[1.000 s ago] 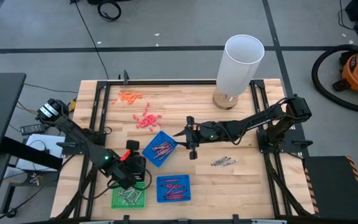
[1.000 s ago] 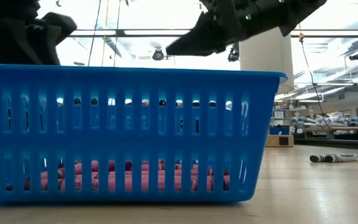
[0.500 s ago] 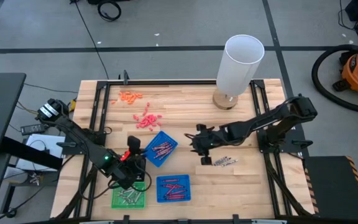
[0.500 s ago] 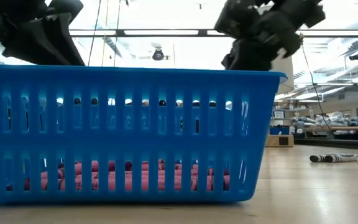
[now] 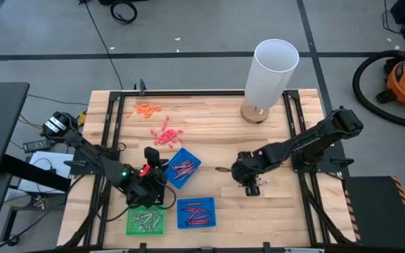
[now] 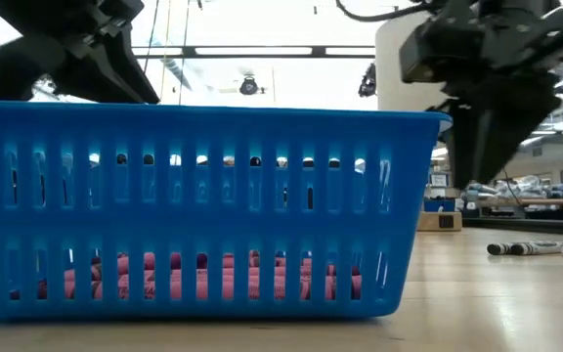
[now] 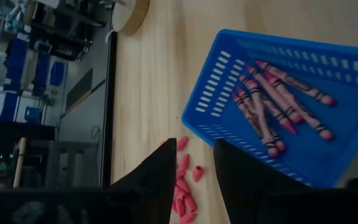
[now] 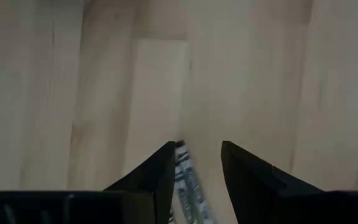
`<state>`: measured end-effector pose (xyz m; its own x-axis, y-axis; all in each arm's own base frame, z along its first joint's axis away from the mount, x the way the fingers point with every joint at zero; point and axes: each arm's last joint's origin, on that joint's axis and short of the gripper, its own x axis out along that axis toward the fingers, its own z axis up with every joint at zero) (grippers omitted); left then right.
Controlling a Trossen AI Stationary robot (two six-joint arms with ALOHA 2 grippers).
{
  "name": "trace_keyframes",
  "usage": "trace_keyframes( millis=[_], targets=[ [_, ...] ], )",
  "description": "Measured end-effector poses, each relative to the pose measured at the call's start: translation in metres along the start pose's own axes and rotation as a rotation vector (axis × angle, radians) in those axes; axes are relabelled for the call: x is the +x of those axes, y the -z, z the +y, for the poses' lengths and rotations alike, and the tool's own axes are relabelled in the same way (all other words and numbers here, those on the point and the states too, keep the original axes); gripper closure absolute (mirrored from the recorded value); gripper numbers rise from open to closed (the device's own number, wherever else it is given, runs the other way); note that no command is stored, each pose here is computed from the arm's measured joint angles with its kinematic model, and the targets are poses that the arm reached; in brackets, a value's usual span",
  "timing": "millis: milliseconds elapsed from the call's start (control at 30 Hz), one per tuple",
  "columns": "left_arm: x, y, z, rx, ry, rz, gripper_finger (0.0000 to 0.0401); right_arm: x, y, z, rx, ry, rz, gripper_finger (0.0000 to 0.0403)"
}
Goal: Sort crayons
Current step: Put the black crayon into the black bin
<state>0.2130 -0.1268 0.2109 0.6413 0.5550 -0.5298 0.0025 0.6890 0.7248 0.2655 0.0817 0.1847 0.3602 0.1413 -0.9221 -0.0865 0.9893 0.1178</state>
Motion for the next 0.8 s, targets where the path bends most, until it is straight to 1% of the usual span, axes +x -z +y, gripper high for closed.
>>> trace_keyframes(
  millis=[133, 233, 433, 633, 800],
  targets=[
    [0.006, 0.000, 0.004, -0.016, -0.013, 0.021, 0.0285, 0.005, 0.004, 0.018, -0.059, 0.031, 0.000, 0.0269],
    [0.011, 0.000, 0.008, -0.025, -0.023, 0.038, 0.0285, 0.009, 0.006, 0.024, -0.067, 0.067, -0.008, 0.0274],
    [0.017, 0.001, 0.013, -0.046, -0.037, 0.059, 0.0285, 0.021, 0.008, 0.028, -0.075, 0.099, 0.011, 0.0277],
    [0.017, 0.001, 0.013, -0.047, -0.020, 0.061, 0.0285, 0.045, 0.013, 0.032, -0.079, 0.121, 0.070, 0.0277],
    [0.017, 0.001, 0.013, -0.042, -0.021, 0.064, 0.0285, 0.049, 0.015, 0.031, -0.060, 0.150, 0.088, 0.0277]
  ],
)
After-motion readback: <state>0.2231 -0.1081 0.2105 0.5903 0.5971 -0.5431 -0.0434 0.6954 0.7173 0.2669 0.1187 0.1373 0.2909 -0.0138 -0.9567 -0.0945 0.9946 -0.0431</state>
